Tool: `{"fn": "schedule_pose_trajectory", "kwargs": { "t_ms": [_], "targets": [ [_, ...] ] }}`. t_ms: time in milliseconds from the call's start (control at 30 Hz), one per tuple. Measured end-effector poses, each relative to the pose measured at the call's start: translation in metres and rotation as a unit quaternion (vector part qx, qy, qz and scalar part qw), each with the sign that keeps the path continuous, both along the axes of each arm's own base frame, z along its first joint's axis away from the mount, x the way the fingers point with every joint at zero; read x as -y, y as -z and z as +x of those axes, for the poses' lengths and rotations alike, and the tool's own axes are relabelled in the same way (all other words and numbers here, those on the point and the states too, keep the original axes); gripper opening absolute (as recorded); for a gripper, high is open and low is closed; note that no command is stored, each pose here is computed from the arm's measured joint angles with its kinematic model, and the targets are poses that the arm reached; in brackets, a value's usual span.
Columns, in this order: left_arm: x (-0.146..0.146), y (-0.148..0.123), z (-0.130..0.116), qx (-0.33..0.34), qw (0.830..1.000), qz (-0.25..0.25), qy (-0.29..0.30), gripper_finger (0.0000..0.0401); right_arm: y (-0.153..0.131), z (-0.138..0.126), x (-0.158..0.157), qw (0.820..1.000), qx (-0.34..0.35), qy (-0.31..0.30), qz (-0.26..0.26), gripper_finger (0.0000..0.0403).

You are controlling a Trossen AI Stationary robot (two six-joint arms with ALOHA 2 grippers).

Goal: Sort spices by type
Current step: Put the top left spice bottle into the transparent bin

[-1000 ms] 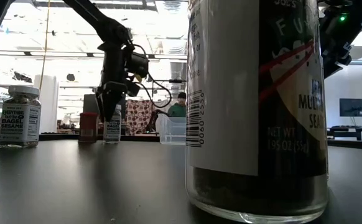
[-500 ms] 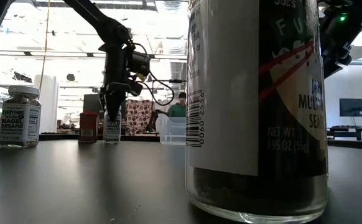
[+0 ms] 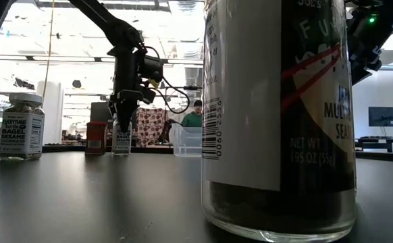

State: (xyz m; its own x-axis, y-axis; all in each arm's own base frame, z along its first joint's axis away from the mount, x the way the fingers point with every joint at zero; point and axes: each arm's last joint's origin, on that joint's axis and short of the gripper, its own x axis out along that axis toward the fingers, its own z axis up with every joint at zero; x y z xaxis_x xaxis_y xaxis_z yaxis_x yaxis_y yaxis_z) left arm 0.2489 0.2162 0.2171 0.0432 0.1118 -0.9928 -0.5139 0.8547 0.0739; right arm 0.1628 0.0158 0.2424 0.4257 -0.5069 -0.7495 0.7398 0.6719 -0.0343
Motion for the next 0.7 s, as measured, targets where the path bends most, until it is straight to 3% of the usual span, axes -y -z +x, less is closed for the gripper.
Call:
{"fn": "schedule_pose_trajectory", "kwargs": {
  "t_ms": [267,467,700],
  "targets": [
    [-0.0014,-0.0003,0.001,0.001,1.0,0.012,0.005,0.0258,0.0,0.0,0.0,1.0,0.0,0.0,0.0,0.0374],
    [-0.0012,-0.0008,0.0007,0.0,1.0,0.011,0.005,0.0192,0.0,0.0001,0.0,1.0,0.0,0.0,0.0,0.0374],
    [0.001,-0.0064,-0.0002,-0.013,1.0,0.0,0.006,0.019,0.0,0.0001,0.0,1.0,0.0,0.0,0.0,0.0374]
  ]
}}
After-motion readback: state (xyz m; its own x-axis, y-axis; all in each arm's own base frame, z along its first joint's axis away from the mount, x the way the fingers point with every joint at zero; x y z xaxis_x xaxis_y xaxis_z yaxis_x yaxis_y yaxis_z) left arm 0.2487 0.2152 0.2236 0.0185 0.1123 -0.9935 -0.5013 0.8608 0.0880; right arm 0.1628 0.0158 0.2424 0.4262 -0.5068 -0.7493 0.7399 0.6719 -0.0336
